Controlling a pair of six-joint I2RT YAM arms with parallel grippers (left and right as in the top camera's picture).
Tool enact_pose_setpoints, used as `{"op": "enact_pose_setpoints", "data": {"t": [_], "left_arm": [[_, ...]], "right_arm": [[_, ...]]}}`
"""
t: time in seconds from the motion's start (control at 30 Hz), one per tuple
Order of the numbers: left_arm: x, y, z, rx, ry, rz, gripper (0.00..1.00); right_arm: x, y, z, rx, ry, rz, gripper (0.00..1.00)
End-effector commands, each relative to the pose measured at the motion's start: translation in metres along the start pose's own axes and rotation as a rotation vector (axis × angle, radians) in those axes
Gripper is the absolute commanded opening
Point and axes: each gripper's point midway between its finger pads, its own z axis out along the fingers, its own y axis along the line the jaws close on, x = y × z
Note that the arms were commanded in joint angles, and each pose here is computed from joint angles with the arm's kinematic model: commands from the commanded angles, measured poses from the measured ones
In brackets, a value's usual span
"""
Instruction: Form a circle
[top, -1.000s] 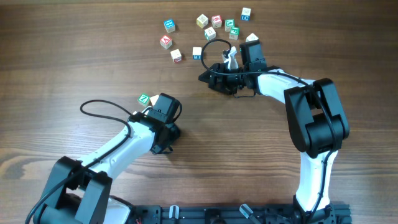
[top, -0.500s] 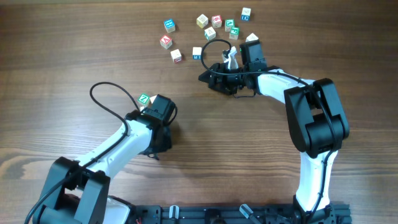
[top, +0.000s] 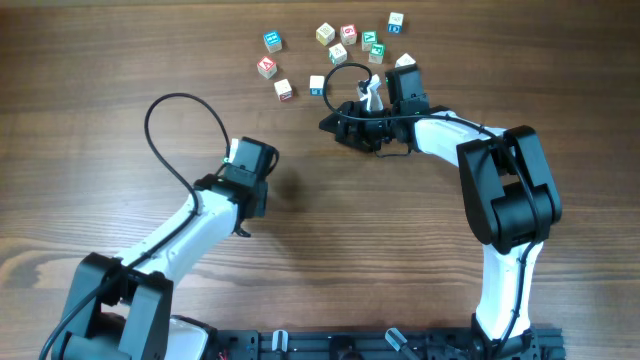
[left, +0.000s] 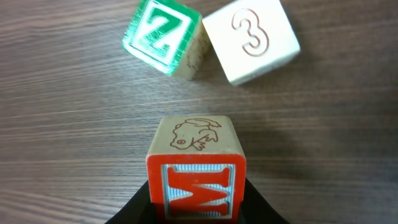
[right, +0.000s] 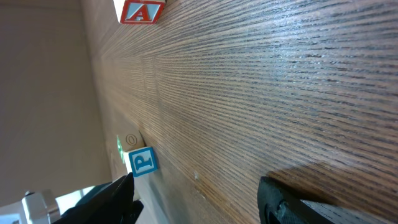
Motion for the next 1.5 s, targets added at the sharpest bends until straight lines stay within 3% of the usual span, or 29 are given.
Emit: {"op": "enact_pose_setpoints", "data": {"t": [0.0, 0.17, 0.23, 0.33, 0.53, 0.63, 1.0, 1.07, 1.13, 1.23, 1.4, 1.47], "left_arm": [[0.008, -0.004, 0.000, 0.143, 0.066, 0.003, 0.26], [0.024, 0.003, 0.001, 0.193, 0.145, -0.045, 0.27], [0.025, -0.009, -0.002, 0.269, 0.144, 0.018, 0.29], [0.025, -0.018, -0.004, 0.327, 0.140, 0.068, 0.40], [0.018, -0.015, -0.003, 0.310, 0.107, 0.087, 0.43], [0.012, -0.016, -0.002, 0.311, 0.081, 0.083, 0.55], [0.011, -0.016, -0.002, 0.306, 0.092, -0.012, 0.58], [0.011, -0.016, -0.002, 0.302, 0.102, -0.078, 0.69], [0.011, -0.015, -0.002, 0.296, 0.115, -0.163, 0.73], [0.012, -0.015, -0.002, 0.292, 0.128, -0.225, 1.00], [0.042, -0.017, -0.010, 0.299, 0.257, -0.227, 1.00], [0.056, -0.023, -0.017, 0.338, 0.321, -0.225, 0.93]], "right_arm": [[0.001, -0.049, 0.005, 0.153, -0.044, 0.061, 0.65], [0.001, -0.049, 0.005, 0.152, -0.045, 0.061, 0.66], [0.001, -0.049, 0.005, 0.152, -0.045, 0.061, 0.66], [0.001, -0.049, 0.005, 0.152, -0.045, 0.060, 0.66], [0.001, -0.049, 0.005, 0.151, -0.046, 0.059, 0.66], [0.001, -0.049, 0.005, 0.151, -0.046, 0.059, 0.66], [0.001, -0.049, 0.005, 0.151, -0.046, 0.060, 0.66], [0.001, -0.049, 0.005, 0.151, -0.046, 0.059, 0.66], [0.001, -0.049, 0.005, 0.151, -0.046, 0.060, 0.66], [0.001, -0.049, 0.005, 0.151, -0.046, 0.059, 0.66], [0.001, -0.049, 0.005, 0.151, -0.046, 0.059, 0.66], [0.001, -0.049, 0.005, 0.151, -0.046, 0.059, 0.66]]}}
